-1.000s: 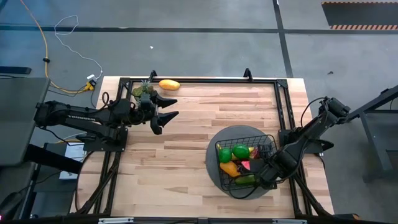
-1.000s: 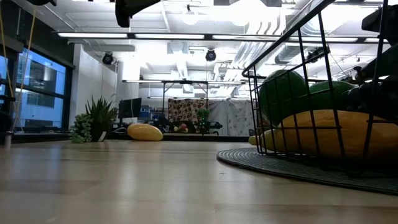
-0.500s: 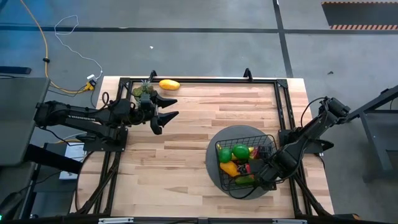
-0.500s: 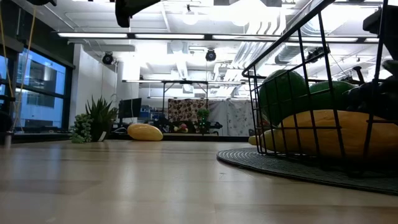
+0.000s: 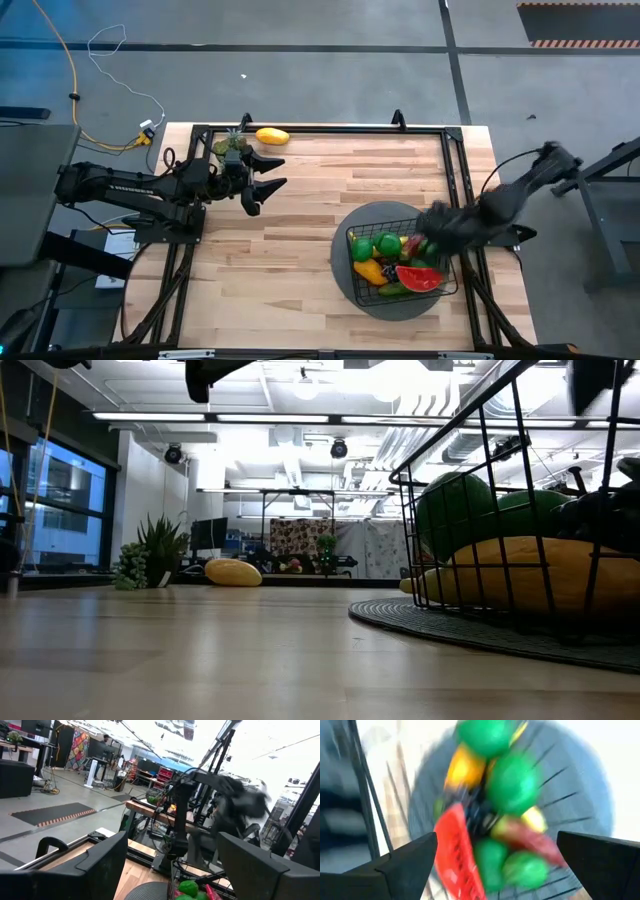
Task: Build produce basket
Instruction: Put the yellow mango into the black basket
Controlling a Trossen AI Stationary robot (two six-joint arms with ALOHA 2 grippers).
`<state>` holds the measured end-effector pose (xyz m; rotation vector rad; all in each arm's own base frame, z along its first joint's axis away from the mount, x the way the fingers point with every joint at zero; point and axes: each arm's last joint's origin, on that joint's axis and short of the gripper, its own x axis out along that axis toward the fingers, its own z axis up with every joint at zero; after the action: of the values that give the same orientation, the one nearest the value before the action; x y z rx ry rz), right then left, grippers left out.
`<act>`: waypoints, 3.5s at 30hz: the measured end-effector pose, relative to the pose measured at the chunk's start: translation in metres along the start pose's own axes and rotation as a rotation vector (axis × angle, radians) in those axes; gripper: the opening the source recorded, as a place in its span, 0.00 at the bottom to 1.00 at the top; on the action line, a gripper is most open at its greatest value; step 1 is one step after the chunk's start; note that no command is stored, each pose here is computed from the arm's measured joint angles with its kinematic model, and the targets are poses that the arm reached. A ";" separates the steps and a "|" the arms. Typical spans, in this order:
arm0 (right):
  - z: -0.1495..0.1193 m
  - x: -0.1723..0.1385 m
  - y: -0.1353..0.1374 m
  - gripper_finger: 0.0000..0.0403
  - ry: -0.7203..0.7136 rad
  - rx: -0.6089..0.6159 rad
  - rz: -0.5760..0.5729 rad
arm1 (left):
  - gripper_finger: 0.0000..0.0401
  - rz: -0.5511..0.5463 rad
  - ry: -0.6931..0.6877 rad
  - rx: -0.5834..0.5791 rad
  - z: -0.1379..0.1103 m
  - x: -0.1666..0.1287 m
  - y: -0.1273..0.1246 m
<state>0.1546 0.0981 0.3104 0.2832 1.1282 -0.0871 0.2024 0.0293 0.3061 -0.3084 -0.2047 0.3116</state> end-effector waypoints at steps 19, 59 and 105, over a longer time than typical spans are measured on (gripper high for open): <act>-0.052 -0.040 -0.092 0.98 -0.672 0.378 0.112 | 0.74 0.012 -0.004 -0.008 0.000 0.000 0.000; 0.081 0.019 -0.119 0.98 -1.100 -0.137 0.165 | 0.74 0.019 -0.006 0.086 0.000 0.000 0.000; 0.078 0.026 -0.124 0.98 -1.030 -0.006 0.119 | 0.74 0.583 0.417 0.183 0.049 0.054 0.063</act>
<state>0.2079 -0.0396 0.2956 0.2488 0.0893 -0.1051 0.2241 0.1169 0.3393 -0.2401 0.3332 0.8257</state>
